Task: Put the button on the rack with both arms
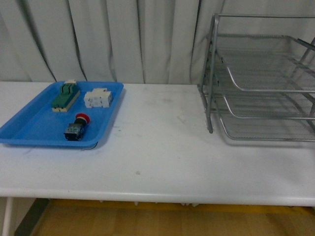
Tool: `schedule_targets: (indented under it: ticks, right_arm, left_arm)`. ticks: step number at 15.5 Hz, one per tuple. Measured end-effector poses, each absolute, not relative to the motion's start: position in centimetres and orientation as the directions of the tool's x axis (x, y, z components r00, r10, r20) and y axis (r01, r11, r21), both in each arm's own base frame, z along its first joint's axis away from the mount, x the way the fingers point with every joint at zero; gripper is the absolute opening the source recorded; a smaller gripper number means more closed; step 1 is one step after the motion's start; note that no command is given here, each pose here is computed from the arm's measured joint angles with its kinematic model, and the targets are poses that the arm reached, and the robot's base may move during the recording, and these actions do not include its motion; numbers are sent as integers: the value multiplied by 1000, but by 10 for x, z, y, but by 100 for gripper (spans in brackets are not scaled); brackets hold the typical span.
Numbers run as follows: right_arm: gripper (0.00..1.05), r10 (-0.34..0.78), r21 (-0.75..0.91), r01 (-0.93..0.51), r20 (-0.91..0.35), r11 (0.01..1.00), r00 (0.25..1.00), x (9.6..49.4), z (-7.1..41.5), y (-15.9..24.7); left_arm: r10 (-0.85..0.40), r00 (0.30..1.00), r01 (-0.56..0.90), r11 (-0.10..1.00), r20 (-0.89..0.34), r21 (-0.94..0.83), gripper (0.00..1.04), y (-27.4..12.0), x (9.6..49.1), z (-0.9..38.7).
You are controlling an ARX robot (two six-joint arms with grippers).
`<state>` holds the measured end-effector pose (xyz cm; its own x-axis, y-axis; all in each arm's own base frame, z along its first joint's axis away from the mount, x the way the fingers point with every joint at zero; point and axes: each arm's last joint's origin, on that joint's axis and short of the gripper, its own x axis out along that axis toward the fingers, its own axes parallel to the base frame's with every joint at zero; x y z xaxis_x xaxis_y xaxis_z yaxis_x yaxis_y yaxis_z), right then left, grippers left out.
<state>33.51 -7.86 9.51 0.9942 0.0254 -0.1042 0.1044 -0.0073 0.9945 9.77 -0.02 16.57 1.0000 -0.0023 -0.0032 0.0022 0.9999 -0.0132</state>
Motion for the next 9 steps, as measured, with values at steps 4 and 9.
schedule_targets:
  ticks: [4, 9]
  right_arm:
    - [98, 74, 984, 166, -161, -62, 984, 352, 66, -63]
    - [98, 109, 982, 189, -185, -26, 977, 361, 50, -54]
  left_arm:
    - [-2, 1000, 2, 1000, -3, -14, 98, 0, 98, 166]
    - [-2, 1000, 2, 1000, -3, -13, 98, 0, 98, 166]
